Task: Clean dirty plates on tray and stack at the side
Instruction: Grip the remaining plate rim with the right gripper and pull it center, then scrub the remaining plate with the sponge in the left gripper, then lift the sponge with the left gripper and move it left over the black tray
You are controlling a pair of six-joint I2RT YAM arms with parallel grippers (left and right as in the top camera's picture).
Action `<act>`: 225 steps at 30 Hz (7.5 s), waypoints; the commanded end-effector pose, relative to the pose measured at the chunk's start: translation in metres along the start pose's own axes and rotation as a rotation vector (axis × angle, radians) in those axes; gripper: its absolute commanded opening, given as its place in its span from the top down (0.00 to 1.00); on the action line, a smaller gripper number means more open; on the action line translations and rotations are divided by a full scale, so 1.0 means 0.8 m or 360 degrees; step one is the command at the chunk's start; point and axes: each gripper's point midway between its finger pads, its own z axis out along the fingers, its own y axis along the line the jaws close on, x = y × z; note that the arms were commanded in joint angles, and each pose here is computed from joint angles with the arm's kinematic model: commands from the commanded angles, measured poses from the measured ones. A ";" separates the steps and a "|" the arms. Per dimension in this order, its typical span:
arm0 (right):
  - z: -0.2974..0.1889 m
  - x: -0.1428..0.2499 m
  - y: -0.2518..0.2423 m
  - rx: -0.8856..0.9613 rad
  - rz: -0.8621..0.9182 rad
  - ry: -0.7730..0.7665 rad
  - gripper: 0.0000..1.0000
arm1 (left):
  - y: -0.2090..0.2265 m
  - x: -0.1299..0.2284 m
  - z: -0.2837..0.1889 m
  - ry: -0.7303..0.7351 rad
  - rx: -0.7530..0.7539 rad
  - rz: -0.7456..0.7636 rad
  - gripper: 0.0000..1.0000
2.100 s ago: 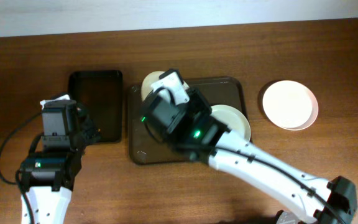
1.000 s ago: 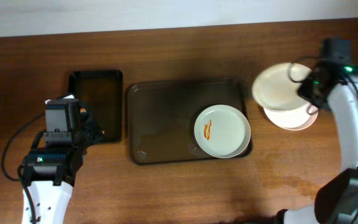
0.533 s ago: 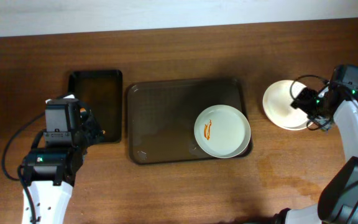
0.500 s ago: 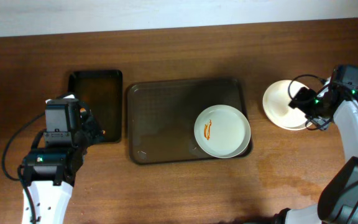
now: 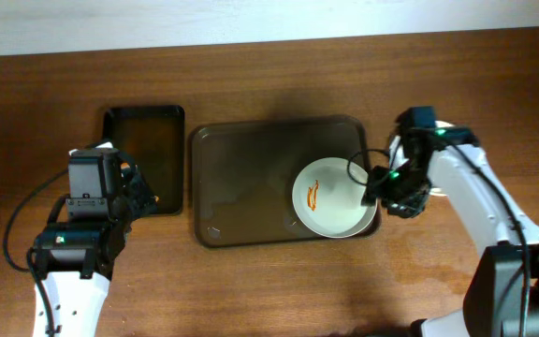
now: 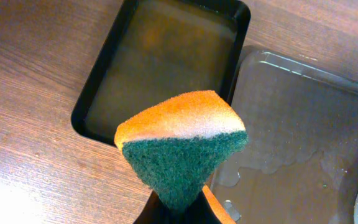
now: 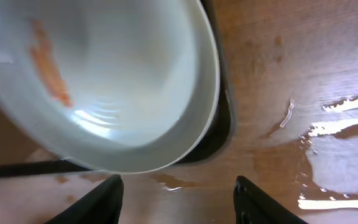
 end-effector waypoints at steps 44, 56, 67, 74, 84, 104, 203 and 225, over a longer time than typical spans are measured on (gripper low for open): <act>0.078 -0.047 0.043 -0.0024 0.0044 -0.0367 0.32 | -0.004 -0.004 0.000 -0.0008 0.0031 -0.0023 1.00; 0.135 -0.035 0.043 0.0039 -0.0034 -0.0224 0.79 | -0.004 -0.004 0.000 -0.0007 0.0031 -0.0023 1.00; 0.137 -0.001 0.100 -0.0270 -0.0281 -0.0053 0.96 | -0.059 0.032 0.042 0.0317 0.0375 0.0123 1.00; 0.140 0.016 0.143 -0.0328 -0.0557 -0.0088 0.96 | -0.164 0.119 0.099 0.0767 0.0903 0.0492 1.00; 0.140 0.016 0.143 -0.0330 -0.0557 -0.0088 0.96 | -0.243 0.177 0.131 0.0822 0.1035 0.0700 1.00; 0.139 0.012 0.145 -0.0336 -0.0562 -0.0111 0.96 | -0.237 0.176 0.154 0.0869 0.0734 0.0805 0.68; 0.110 -0.010 0.147 0.0058 -0.0139 -0.0593 0.96 | -0.236 0.200 0.232 0.1063 0.0193 0.0654 1.00; -0.087 -0.038 0.197 0.0347 -0.0744 -0.0694 0.96 | -0.134 0.013 0.080 0.0883 0.0163 0.0463 1.00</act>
